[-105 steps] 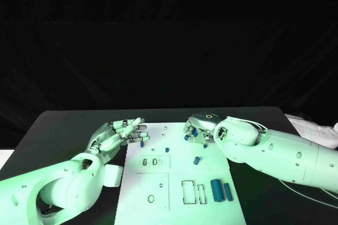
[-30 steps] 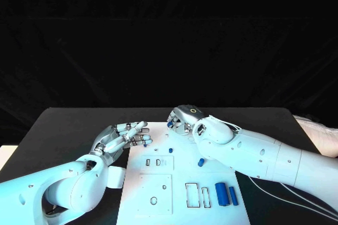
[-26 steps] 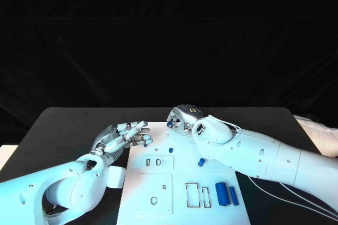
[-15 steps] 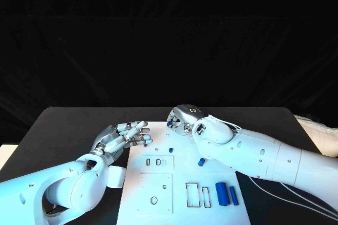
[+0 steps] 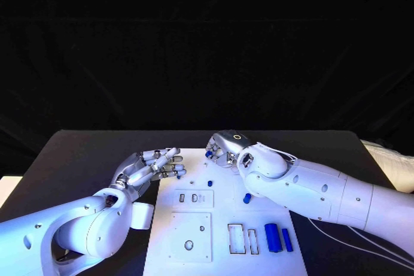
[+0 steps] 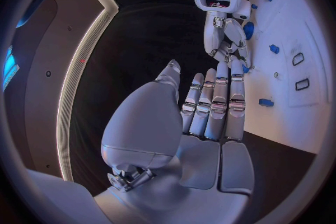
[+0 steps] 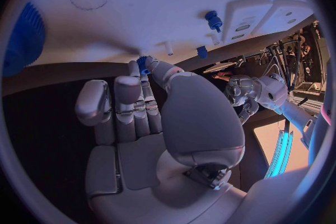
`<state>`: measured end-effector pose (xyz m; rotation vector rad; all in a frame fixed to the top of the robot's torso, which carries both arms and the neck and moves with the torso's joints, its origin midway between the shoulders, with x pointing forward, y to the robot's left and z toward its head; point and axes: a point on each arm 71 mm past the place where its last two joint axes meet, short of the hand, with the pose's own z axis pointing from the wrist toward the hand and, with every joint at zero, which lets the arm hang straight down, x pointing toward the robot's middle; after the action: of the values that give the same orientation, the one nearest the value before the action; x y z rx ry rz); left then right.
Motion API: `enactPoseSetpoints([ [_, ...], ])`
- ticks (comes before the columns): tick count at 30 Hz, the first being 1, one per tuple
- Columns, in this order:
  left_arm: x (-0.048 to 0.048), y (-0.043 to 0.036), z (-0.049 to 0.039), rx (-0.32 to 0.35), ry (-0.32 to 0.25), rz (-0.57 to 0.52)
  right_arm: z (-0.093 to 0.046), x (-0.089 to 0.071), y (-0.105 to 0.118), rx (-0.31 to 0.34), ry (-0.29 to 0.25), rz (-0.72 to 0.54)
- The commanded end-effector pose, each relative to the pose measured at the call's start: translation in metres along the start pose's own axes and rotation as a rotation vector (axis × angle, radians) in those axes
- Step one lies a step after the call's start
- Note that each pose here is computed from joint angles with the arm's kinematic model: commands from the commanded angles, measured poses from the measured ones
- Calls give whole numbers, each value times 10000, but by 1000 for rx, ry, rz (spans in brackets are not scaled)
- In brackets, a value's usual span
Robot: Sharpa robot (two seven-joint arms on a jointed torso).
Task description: Assemble the parts on the task board
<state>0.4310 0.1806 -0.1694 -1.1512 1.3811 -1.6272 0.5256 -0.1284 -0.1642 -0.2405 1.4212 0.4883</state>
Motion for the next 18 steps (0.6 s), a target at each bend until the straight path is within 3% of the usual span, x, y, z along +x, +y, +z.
enactPoseSetpoints([
  [1,16,-13,1,8,17,-9,-13,28,-16,9,23,-20],
  [18,9,-14,-4,5,15,-10,-12,-7,-6,6,-28,5],
])
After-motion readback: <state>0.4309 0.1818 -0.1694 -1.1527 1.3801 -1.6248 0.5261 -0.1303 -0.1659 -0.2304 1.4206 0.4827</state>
